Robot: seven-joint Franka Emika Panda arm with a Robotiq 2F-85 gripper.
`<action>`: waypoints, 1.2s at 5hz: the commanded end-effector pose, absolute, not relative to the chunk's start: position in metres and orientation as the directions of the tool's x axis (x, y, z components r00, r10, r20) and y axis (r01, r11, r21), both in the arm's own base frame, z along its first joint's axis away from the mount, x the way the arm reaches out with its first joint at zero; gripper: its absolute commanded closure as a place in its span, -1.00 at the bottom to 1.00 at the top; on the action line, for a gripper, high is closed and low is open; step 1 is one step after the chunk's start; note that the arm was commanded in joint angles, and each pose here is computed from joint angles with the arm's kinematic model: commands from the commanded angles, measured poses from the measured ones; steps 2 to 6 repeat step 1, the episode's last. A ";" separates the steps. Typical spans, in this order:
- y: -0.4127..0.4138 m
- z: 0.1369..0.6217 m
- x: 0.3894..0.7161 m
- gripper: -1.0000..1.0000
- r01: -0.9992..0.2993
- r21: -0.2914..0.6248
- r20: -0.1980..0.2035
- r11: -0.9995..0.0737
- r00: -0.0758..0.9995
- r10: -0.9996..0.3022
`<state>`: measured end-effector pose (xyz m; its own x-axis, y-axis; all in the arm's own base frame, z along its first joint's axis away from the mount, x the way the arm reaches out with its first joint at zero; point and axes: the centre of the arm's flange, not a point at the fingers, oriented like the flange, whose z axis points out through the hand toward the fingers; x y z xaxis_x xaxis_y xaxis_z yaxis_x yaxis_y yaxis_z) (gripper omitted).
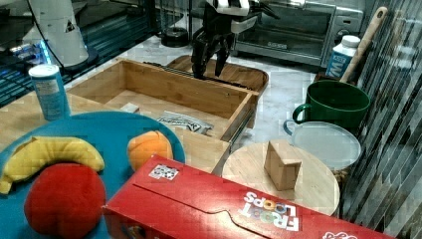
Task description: Open the drawer.
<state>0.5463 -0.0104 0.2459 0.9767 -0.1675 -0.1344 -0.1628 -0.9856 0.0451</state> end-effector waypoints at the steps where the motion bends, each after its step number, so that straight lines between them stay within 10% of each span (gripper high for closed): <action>1: 0.067 0.270 0.557 -1.00 -0.109 0.016 -0.094 -0.994 0.990 -0.110; 6: 0.067 0.270 0.557 -1.00 -0.109 0.016 -0.094 -0.994 0.990 -0.110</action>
